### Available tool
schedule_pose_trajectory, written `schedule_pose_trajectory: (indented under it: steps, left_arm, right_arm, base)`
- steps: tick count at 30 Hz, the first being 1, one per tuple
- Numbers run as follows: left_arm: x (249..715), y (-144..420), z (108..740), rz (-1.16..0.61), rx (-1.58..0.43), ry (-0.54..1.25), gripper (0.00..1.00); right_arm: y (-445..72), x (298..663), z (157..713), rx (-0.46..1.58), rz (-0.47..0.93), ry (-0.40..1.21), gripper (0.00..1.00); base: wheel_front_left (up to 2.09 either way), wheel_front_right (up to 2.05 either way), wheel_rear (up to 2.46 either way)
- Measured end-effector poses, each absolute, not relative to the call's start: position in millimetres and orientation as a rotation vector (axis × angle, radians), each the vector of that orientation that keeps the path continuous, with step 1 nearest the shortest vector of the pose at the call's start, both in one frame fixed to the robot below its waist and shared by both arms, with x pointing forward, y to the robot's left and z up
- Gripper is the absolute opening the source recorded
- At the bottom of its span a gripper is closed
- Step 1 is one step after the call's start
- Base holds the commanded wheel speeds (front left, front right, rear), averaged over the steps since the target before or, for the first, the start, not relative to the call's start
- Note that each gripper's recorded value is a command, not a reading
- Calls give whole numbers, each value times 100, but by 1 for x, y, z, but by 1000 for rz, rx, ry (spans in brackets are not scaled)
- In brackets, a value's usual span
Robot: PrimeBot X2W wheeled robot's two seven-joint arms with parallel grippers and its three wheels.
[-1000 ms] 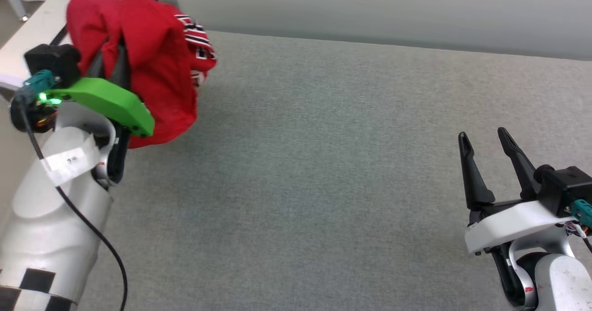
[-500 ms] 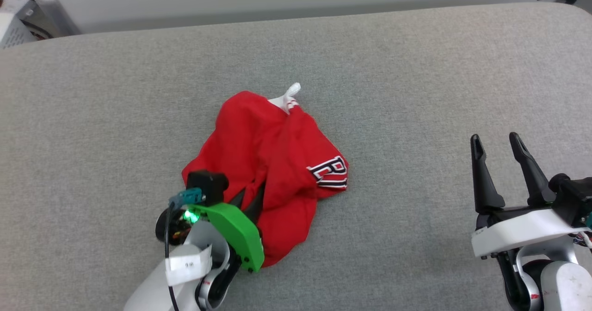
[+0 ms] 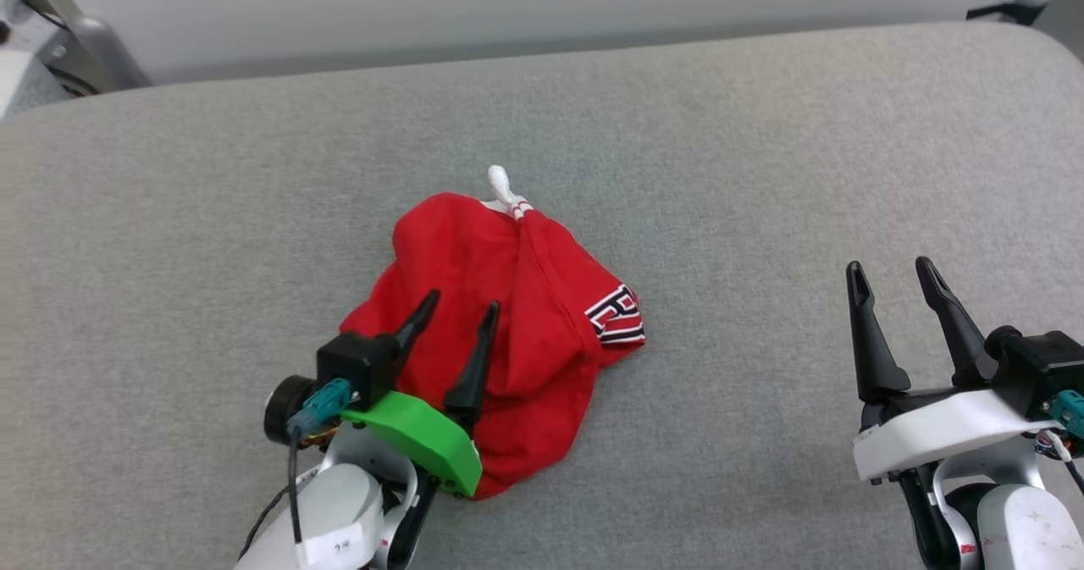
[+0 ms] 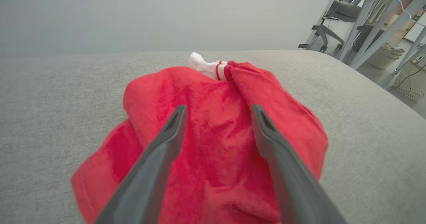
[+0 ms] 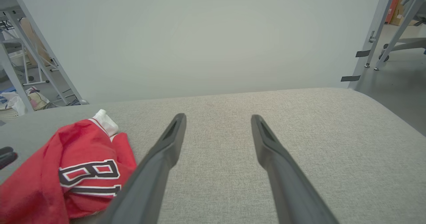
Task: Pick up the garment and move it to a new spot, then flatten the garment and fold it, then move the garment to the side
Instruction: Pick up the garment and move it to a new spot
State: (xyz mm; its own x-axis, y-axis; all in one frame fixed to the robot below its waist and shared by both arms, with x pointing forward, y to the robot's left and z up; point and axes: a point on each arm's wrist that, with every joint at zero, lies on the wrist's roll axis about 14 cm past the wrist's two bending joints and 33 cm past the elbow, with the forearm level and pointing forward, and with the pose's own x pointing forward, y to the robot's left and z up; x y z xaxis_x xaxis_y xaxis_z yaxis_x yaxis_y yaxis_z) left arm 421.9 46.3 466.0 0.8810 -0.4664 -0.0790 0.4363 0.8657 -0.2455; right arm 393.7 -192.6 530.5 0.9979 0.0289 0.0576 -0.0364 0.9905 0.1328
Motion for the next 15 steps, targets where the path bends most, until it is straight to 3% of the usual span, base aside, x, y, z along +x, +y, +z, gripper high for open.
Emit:
schedule_pose_trajectory:
  steps: [15]
  left_arm:
    - [404,155,539,-127,-180,-114,100]
  right_arm:
    - [-169,381,540,126,107,-45,100]
  base:
    - [0,0,0]
